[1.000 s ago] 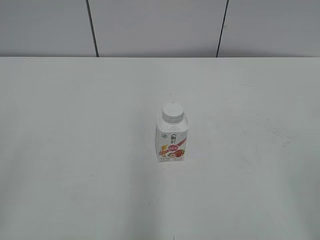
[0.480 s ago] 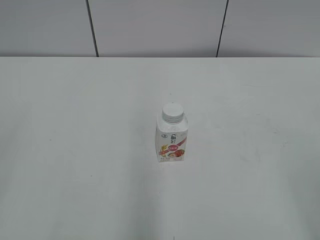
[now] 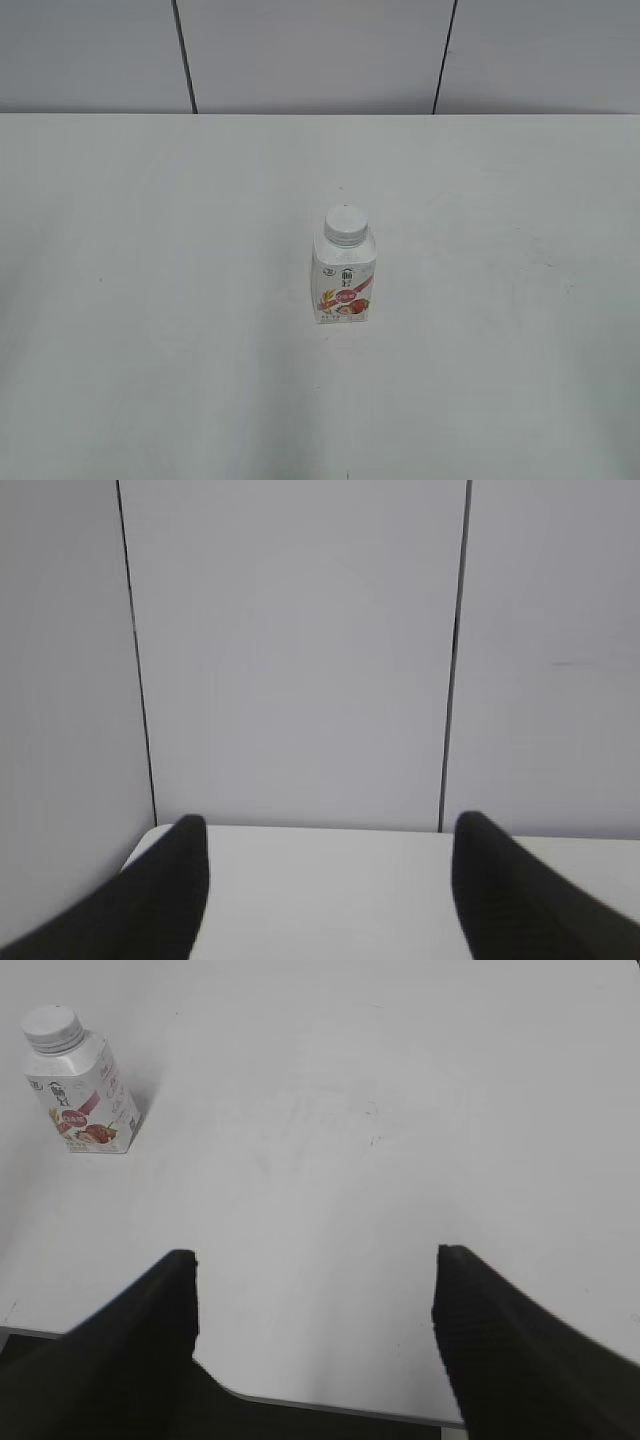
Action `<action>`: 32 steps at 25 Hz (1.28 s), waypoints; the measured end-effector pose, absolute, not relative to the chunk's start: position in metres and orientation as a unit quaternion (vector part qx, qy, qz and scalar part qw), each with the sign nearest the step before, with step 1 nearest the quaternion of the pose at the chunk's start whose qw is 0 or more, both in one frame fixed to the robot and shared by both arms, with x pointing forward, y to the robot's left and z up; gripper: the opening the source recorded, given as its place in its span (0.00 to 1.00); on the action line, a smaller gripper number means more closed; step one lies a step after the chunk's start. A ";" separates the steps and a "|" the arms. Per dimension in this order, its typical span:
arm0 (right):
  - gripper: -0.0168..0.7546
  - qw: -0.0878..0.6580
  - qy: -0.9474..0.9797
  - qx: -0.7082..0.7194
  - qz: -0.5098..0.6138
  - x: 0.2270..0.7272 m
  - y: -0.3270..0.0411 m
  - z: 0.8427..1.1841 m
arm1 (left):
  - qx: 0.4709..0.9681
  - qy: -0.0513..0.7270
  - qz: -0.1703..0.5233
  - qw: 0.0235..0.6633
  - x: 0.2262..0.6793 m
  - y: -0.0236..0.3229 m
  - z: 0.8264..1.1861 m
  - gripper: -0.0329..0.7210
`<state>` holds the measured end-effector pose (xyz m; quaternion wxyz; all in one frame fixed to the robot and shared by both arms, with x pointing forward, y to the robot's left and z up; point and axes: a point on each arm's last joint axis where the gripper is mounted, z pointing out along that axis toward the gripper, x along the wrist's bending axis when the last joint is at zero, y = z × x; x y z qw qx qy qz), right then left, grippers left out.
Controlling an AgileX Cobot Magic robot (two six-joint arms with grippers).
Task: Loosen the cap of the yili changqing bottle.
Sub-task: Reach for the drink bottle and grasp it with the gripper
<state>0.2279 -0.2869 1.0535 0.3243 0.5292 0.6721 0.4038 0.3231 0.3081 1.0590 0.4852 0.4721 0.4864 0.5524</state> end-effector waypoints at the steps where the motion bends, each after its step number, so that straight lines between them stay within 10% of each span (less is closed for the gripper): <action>1: 0.77 0.324 0.672 0.529 0.404 0.228 -0.287 1.054 | 0.470 0.483 0.555 0.489 0.327 0.308 1.060 0.67; 32: 0.77 0.324 0.672 0.529 0.404 0.228 -0.287 1.054 | 0.586 0.428 0.465 0.508 0.454 0.294 0.980 0.67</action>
